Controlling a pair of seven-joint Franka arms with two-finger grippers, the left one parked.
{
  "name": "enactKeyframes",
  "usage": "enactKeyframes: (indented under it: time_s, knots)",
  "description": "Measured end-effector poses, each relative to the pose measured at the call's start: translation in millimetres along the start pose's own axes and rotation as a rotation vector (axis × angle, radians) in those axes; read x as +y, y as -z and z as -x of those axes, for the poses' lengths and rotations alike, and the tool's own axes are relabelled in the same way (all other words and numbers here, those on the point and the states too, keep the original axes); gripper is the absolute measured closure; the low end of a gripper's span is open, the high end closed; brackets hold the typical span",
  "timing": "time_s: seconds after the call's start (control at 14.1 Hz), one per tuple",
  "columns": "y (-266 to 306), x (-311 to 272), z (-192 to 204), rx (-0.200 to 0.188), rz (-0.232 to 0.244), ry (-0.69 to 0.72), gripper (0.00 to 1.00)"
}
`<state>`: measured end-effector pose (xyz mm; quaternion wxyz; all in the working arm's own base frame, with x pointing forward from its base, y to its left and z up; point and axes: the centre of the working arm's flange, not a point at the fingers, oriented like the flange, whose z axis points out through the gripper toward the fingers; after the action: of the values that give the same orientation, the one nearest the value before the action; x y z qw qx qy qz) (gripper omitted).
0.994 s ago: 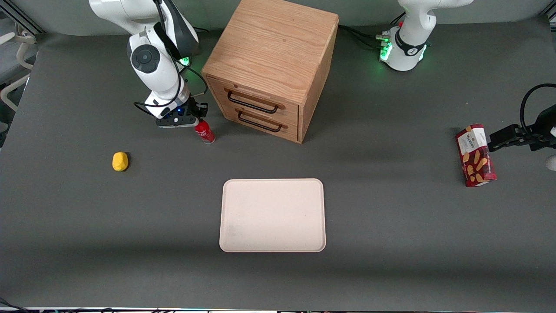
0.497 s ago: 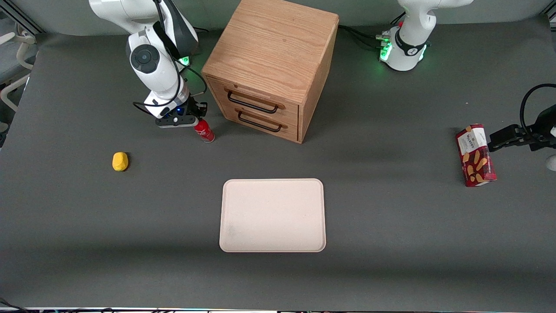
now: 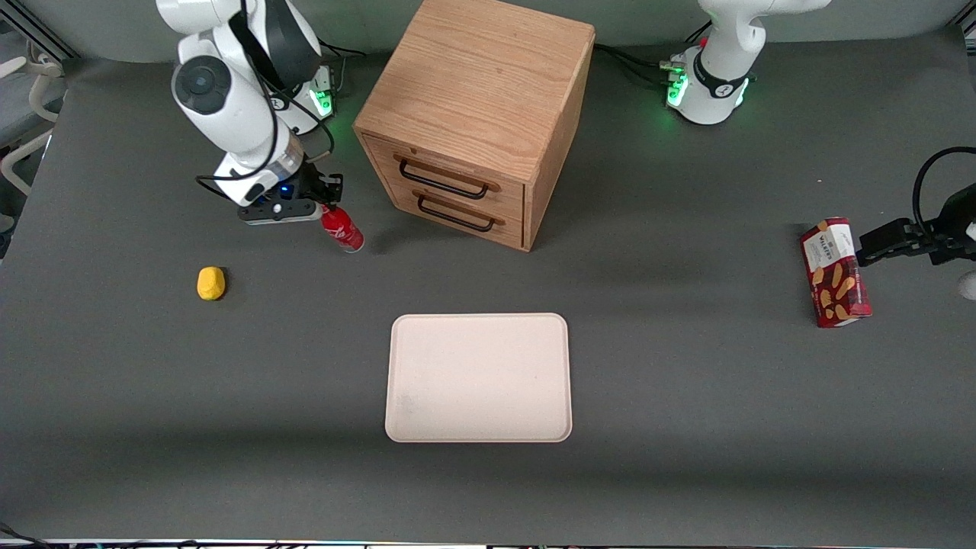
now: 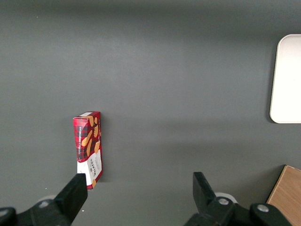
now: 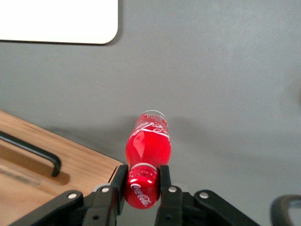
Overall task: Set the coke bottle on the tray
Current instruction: 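Lift the held bottle and carry it toward the white tray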
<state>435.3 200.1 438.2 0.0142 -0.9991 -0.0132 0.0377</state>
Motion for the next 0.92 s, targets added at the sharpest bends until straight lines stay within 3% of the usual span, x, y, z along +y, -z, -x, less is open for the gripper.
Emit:
enactKeyframes:
  time_s: [0.21,0.5,0.71,0.92]
  knots:
    - [55,3,-15,0.007,-0.010,0.009,0.69]
    - [106,5,-44,0.025,0.017,0.033,0.69]
    - [141,7,-83,0.012,-0.009,0.034,0.69]
    - [155,9,-129,0.017,-0.003,0.046,0.69]
